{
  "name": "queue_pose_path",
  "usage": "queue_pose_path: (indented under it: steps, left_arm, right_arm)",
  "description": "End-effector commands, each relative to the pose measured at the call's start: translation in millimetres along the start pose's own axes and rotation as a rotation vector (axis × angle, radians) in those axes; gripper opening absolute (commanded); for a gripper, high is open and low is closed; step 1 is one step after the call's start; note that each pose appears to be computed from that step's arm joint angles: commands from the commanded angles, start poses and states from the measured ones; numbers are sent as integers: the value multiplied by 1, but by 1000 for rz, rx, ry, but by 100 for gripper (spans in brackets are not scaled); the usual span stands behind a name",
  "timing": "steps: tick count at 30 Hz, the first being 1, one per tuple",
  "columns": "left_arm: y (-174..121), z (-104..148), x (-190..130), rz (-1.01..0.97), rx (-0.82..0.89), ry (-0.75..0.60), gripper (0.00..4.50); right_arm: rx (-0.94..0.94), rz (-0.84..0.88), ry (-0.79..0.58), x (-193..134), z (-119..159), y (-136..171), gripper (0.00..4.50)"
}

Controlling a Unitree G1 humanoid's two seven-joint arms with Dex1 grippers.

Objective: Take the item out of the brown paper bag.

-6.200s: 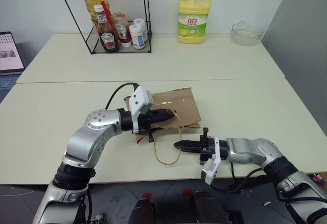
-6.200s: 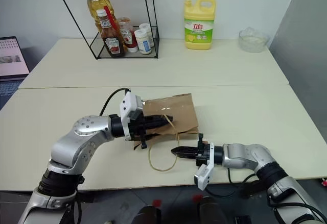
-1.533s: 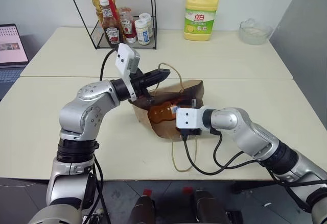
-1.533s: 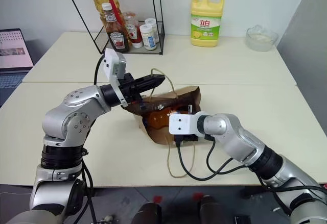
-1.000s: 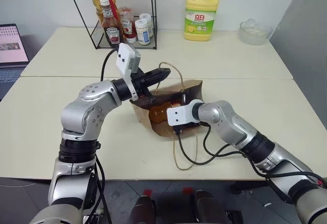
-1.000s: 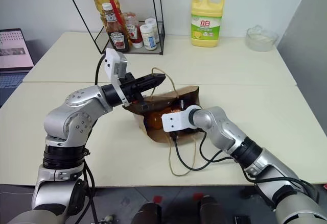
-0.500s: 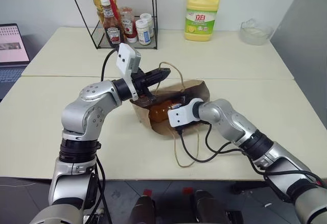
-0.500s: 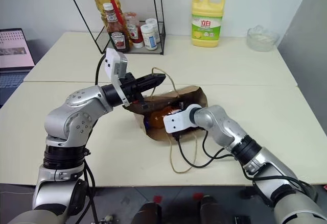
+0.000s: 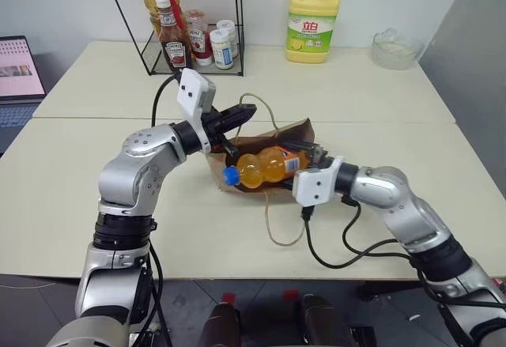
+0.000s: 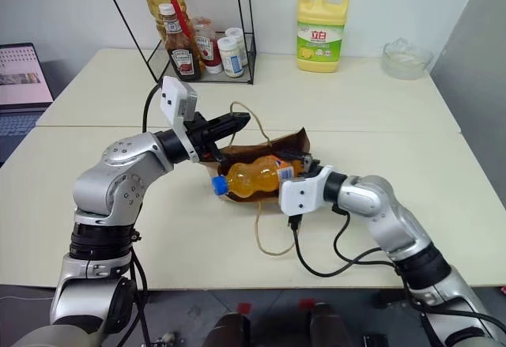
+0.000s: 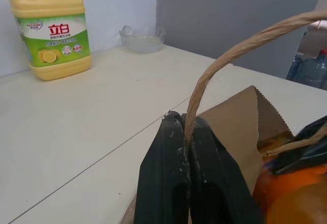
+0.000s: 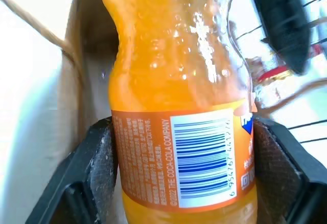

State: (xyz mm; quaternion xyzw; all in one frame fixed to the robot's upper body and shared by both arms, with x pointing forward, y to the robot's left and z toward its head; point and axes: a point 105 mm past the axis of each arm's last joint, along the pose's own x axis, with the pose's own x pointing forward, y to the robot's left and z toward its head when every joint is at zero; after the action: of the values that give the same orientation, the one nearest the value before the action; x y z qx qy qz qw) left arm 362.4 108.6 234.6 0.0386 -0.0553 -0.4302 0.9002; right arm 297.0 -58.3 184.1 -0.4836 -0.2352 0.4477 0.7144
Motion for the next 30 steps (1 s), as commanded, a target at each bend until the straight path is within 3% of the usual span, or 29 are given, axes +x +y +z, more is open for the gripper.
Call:
queue_pose_path:
  steps: [1, 7, 11, 16, 27, 28, 30]
  left_arm:
    - [-1, 12, 1, -8, 46, -34, 0]
    - [0, 11, -2, -5, 49, -32, 0]
    - [-2, 10, -1, -9, 46, -33, 0]
    - [-3, 12, 3, -18, 48, -38, 0]
    - [-5, 12, 4, -23, 49, -42, 0]
    - [-5, 12, 4, -21, 50, -42, 0]
    - [-4, 12, 3, -16, 51, -42, 0]
  right_arm:
    - [4, -156, -96, -30, 23, -32, 321]
    - [92, -545, 67, -86, 5, -84, 321]
    - [153, -641, 268, -107, -29, -101, 321]
    - [341, -368, 662, -120, -107, -67, 321]
    - [594, 26, 733, -110, -124, -31, 321]
    - [594, 38, 741, -109, -126, -28, 377]
    - [568, 56, 758, -109, -130, -26, 425]
